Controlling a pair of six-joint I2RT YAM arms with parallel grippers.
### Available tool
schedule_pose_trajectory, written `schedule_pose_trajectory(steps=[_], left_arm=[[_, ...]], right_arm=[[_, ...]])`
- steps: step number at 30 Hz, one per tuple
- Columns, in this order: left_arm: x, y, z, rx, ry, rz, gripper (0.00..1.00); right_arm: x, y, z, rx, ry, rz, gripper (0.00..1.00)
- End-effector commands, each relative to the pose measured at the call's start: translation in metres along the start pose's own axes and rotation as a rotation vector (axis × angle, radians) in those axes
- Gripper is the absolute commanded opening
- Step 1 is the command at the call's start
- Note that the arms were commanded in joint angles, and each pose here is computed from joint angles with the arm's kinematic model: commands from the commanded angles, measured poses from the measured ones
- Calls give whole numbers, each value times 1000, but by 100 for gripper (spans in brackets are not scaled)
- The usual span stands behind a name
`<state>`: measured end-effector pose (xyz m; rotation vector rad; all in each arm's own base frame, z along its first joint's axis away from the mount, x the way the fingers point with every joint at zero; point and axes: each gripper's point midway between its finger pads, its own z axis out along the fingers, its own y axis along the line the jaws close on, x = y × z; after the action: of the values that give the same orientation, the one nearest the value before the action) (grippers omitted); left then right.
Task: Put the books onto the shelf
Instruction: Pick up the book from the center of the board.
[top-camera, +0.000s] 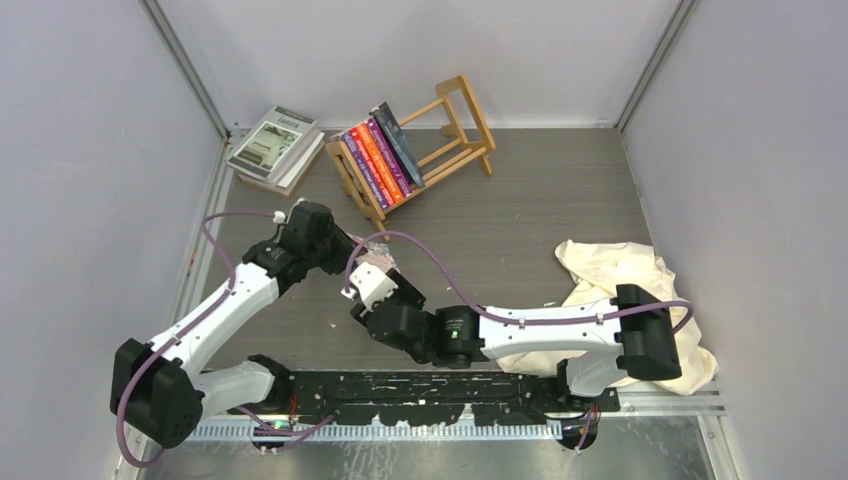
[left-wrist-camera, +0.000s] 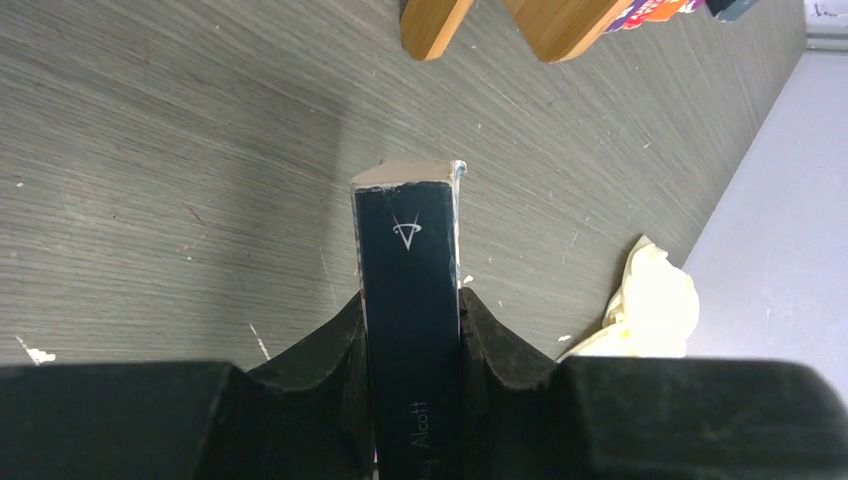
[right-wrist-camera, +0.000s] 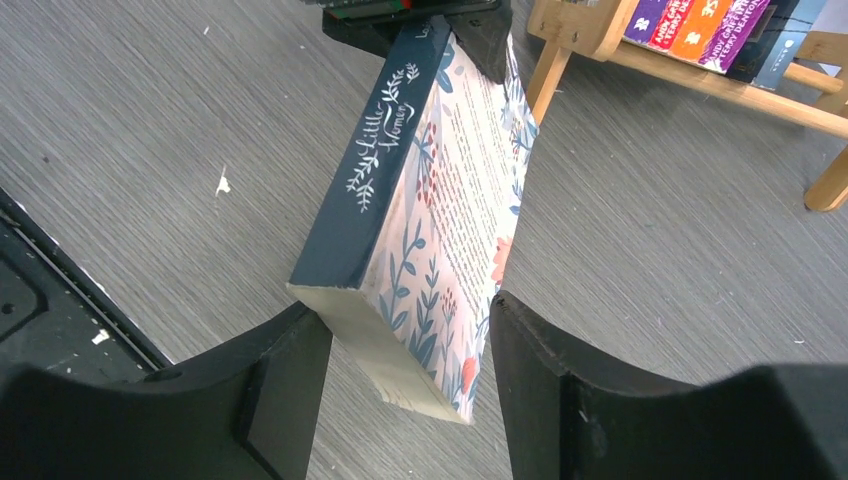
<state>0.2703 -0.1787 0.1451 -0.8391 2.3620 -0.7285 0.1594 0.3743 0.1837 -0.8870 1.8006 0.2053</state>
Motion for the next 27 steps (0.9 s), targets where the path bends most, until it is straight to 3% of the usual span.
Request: schedule_pose_trajectory(steps=[1, 27], left_arm=[[-17, -17, -17, 21, -109, 77, 0], [-9, -47, -33, 26, -185, 209, 0]], right_arm=[[-51, -15, -10, 63, -92, 137, 63], [-52, -14, 15, 126, -9, 94, 66]])
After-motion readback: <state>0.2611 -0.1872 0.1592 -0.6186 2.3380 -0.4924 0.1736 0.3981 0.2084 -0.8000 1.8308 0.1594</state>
